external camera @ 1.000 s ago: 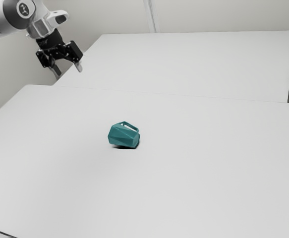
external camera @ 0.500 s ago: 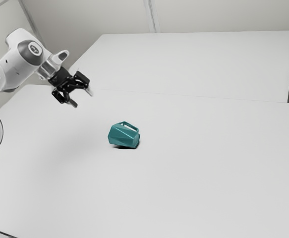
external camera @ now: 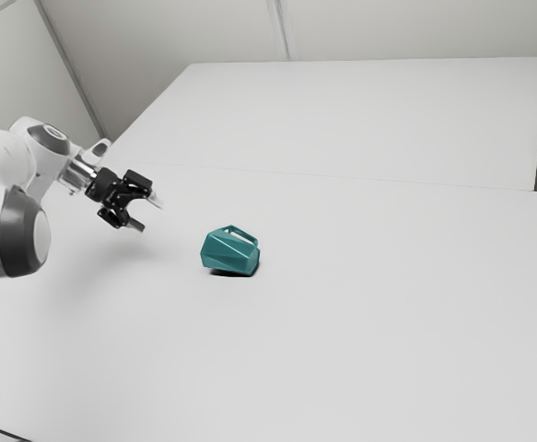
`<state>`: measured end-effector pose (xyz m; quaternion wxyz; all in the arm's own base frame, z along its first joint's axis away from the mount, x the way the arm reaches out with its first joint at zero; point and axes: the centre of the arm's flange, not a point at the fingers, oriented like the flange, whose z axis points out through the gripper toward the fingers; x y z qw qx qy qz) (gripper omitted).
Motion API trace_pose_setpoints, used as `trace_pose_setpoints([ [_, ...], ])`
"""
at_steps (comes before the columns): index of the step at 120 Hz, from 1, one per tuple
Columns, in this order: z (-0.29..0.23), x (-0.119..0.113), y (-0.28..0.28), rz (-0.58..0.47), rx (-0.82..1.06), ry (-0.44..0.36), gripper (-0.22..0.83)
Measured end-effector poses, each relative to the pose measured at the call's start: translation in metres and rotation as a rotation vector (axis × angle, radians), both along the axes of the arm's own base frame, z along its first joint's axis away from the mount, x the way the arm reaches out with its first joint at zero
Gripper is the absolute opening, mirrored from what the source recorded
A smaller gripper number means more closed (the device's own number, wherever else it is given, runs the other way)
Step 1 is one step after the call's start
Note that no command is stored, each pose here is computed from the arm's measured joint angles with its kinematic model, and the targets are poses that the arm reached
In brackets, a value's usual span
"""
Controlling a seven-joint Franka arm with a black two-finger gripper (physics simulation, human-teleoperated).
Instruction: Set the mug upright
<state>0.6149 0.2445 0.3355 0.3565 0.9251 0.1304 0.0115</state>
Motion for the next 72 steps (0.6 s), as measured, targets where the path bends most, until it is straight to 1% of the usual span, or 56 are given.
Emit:
trace_pose_setpoints([
  [18, -0.008, -0.001, -0.004, -0.065, -0.061, -0.016, 0.61],
  [46, -0.005, -0.004, -0.012, -0.144, -0.117, -0.044, 0.61],
  [55, -0.001, 0.004, -0.011, -0.163, -0.111, -0.063, 0.61],
  [63, -0.008, 0.015, -0.009, -0.177, -0.11, -0.07, 0.61],
  [72, -0.013, 0.02, -0.009, -0.188, -0.119, -0.073, 0.61],
])
